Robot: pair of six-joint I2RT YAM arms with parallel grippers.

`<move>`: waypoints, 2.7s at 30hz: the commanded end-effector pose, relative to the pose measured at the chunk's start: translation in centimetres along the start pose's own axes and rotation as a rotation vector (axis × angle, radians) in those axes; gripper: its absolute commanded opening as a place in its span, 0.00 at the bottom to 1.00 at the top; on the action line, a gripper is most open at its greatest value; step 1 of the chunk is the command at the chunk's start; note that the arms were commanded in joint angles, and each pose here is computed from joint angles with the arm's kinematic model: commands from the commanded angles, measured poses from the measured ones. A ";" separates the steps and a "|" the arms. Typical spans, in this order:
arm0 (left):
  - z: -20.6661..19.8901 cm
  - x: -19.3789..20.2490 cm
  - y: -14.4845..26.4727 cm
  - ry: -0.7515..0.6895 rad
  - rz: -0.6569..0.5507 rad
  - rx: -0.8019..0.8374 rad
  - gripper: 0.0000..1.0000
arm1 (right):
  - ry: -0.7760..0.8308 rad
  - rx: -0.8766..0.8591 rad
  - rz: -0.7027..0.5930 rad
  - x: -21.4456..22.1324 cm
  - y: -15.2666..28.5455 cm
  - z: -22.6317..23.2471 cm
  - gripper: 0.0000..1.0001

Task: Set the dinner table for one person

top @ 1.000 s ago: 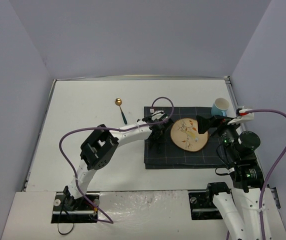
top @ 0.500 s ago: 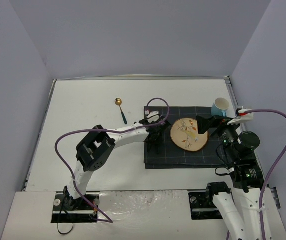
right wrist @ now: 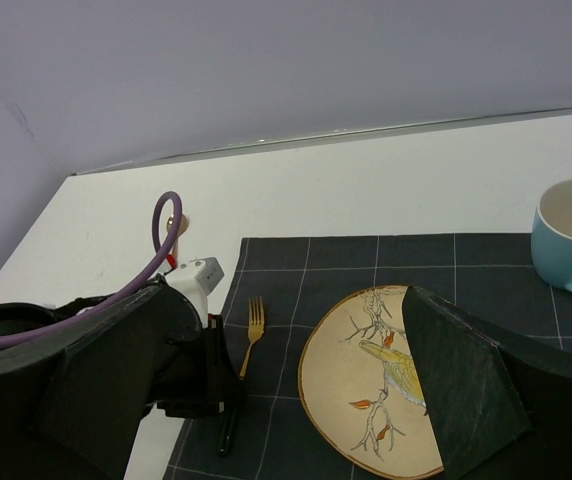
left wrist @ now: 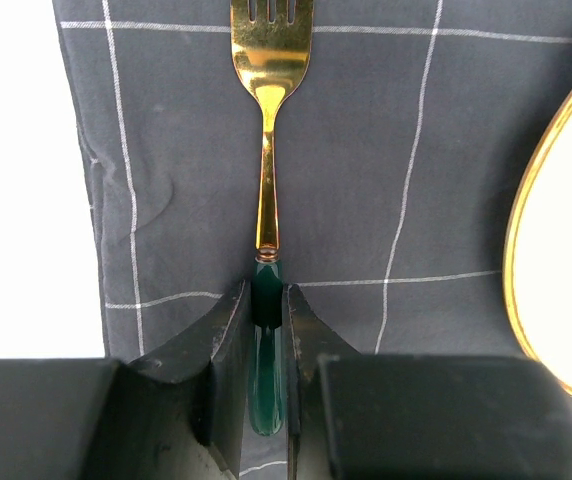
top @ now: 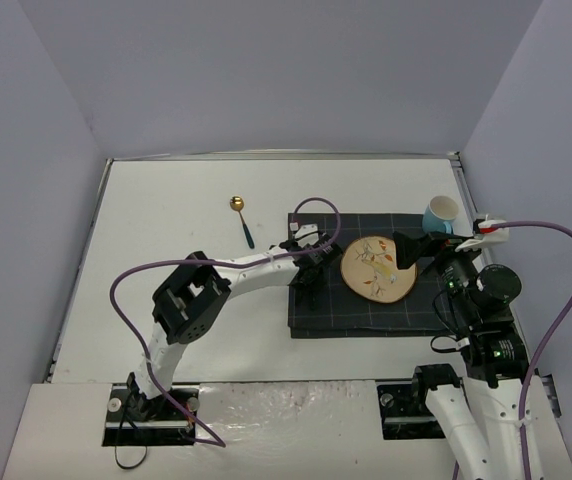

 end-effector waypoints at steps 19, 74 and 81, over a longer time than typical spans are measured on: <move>-0.5 -1.8 5.9 -0.094 -0.080 -0.001 0.43 | 0.017 -0.014 -0.062 -0.9 -0.3 0.2 1.00; 26.1 -17.1 18.4 0.008 -0.550 -0.300 0.97 | 0.391 -0.289 0.520 21.9 -29.8 23.1 0.78; 26.0 -17.1 18.0 0.009 -0.534 -0.292 0.97 | 0.388 -0.300 0.467 24.2 -31.2 23.6 0.61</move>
Point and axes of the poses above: each gripper's point midway between its finger pads, its own y axis back along the fingers, its own z axis along the line the jaws close on, x = y × z, the point moved 9 cm from there along y, back along the fingers, and after that the axes turned 9 degrees about y, right-handed, at the moved point
